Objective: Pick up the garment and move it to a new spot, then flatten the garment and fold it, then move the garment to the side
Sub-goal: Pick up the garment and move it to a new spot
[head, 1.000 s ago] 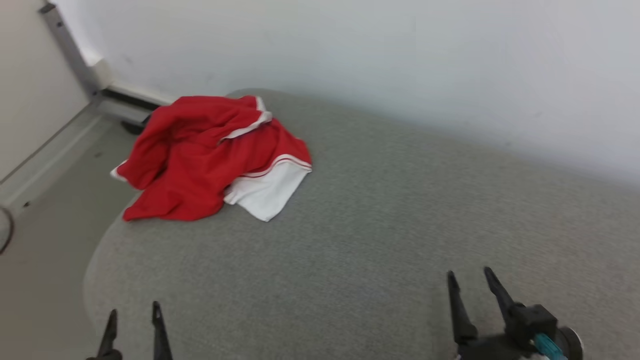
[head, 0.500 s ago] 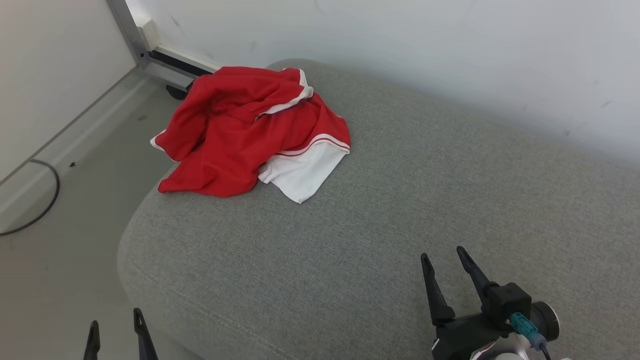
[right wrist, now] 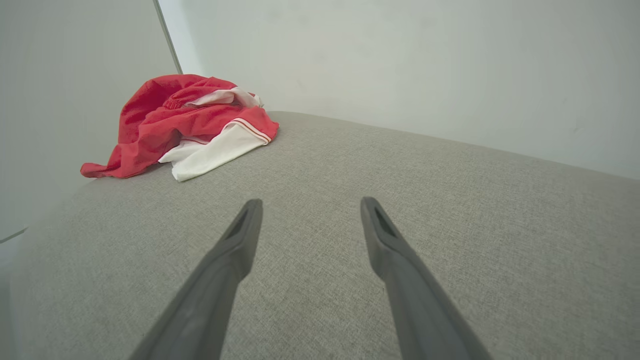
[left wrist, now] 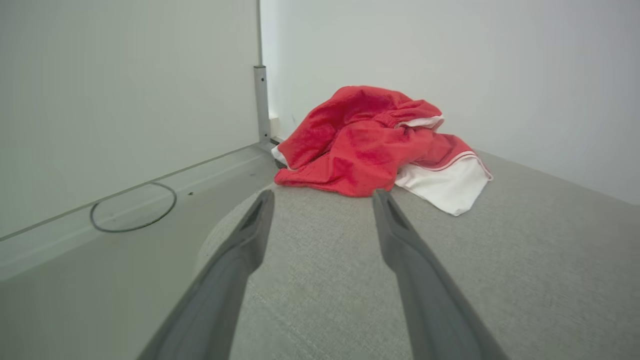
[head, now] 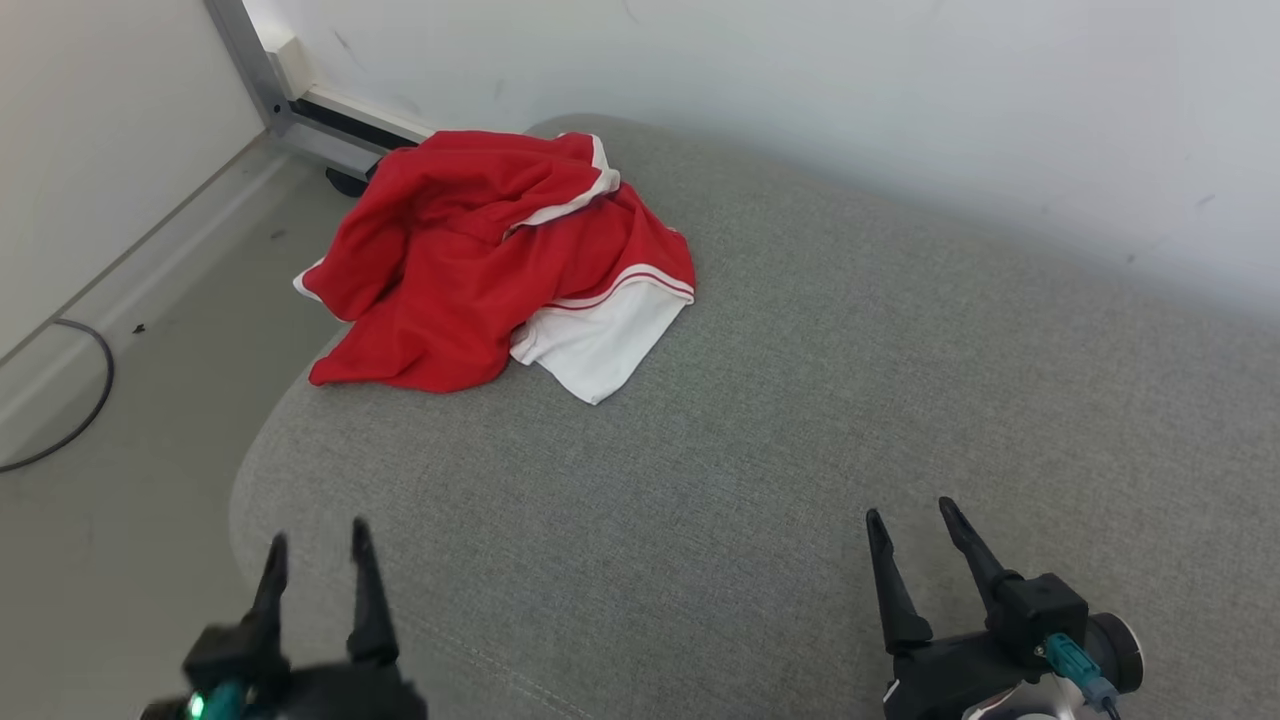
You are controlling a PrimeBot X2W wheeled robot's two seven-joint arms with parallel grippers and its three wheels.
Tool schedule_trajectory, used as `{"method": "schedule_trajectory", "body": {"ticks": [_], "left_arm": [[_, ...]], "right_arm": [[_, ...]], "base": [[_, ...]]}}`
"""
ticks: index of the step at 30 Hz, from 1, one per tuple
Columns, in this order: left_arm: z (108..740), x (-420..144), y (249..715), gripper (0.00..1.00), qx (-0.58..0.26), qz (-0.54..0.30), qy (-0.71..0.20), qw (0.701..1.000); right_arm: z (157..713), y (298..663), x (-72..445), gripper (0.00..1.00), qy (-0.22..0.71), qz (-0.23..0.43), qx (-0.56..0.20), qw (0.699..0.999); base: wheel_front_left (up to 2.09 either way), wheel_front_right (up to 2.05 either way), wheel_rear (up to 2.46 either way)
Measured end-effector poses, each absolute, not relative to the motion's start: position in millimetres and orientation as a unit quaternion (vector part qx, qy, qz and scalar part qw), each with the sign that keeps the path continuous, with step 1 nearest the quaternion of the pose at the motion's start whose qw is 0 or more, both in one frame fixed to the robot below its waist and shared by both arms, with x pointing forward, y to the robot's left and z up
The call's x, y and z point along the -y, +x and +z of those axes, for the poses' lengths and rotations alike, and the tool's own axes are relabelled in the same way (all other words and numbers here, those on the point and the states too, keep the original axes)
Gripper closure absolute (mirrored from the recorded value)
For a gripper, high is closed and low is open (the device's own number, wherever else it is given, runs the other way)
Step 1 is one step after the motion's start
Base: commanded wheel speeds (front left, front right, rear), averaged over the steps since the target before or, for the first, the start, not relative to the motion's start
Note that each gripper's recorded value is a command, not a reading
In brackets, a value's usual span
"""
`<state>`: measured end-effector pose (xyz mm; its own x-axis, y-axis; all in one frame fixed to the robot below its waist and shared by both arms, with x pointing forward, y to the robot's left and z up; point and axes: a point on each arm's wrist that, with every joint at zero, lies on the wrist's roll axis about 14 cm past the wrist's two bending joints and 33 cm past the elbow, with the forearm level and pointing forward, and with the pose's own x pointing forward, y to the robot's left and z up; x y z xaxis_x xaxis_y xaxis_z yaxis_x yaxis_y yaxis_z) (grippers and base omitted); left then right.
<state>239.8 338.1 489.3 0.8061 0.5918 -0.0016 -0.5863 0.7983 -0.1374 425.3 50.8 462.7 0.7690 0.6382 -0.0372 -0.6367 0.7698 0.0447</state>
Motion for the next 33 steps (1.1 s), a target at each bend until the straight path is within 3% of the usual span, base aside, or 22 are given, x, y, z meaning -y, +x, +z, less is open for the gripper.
{"method": "schedule_trajectory", "body": {"ticks": [8,21,33], "left_arm": [[526,-345,336,0.00,0.013,0.234,-0.101,0.967],[568,-391,448,0.00,-0.028,0.226,-0.141,0.964],[489,-368,548,0.00,-0.127,0.202,-0.099,0.966]], "right_arm": [[453,435,-27,0.00,0.013,0.306,-0.029,0.951],[467,458,9,0.00,-0.010,0.262,0.005,0.965],[427,443,121,0.00,-0.058,0.135,-0.064,0.987]], "base": [[0.00,0.00,0.00],[0.00,0.00,0.00],[0.00,0.00,0.00]]}}
